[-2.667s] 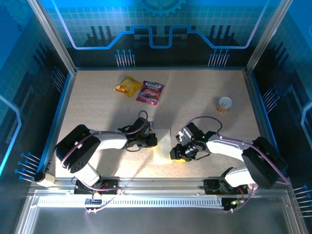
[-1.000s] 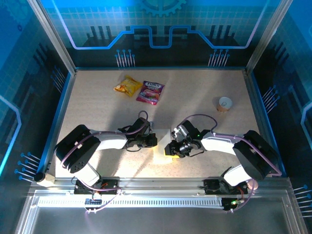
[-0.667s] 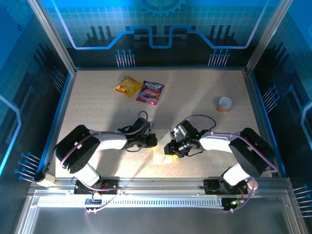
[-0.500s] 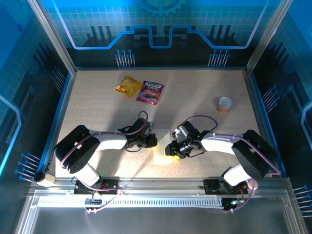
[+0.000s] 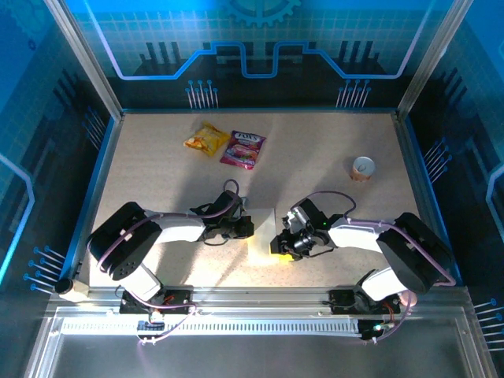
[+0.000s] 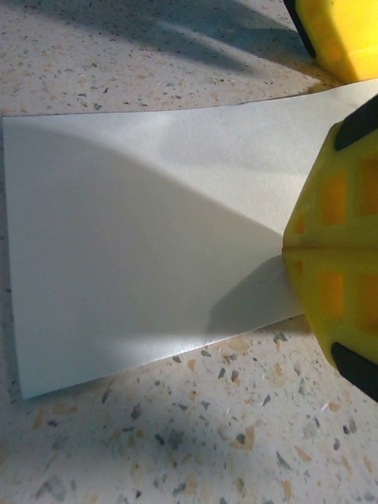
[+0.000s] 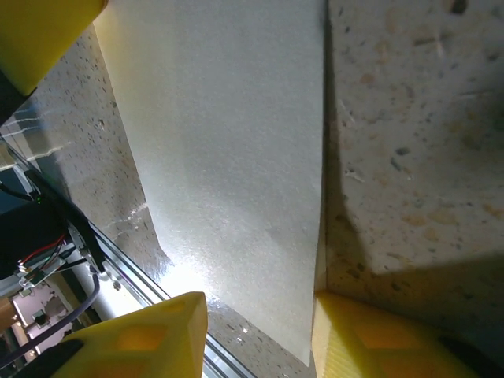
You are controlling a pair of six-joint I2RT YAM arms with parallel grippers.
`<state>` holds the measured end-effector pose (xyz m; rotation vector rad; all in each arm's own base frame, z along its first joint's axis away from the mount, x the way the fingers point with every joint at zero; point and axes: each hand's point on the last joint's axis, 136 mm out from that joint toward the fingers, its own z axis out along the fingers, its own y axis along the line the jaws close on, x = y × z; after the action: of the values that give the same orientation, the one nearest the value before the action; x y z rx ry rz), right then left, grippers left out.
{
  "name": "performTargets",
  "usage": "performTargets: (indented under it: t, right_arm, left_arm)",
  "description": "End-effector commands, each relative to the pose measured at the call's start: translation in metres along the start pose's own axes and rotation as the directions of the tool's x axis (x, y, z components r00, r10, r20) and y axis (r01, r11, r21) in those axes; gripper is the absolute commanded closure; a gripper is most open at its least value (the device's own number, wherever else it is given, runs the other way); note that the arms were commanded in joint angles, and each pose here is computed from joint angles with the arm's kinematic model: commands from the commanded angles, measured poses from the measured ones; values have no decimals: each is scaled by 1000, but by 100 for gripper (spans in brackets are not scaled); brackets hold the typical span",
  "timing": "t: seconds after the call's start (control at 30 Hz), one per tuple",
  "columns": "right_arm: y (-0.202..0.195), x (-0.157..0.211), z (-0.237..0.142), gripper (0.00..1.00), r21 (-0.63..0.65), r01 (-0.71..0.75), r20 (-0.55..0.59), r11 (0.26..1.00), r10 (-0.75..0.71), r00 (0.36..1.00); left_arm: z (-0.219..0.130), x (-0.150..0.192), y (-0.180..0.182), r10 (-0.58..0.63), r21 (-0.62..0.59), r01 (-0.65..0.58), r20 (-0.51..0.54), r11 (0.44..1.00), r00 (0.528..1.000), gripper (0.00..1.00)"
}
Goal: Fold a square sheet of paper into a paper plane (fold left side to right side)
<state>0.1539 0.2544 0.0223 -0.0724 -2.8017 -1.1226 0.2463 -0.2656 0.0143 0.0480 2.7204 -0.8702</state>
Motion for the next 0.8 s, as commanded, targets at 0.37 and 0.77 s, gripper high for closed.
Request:
performTargets:
  t: [0.37, 0.77]
  right_arm:
    - [7, -10, -2, 66, -50, 39, 43, 998, -37, 998]
    - [5, -16, 0, 66, -65, 21, 50, 998, -18, 999]
  left_arm:
    - [0, 16, 4, -35, 3, 35, -45, 999, 998, 100]
    - [0, 16, 2, -31, 8, 31, -47, 999, 998, 100]
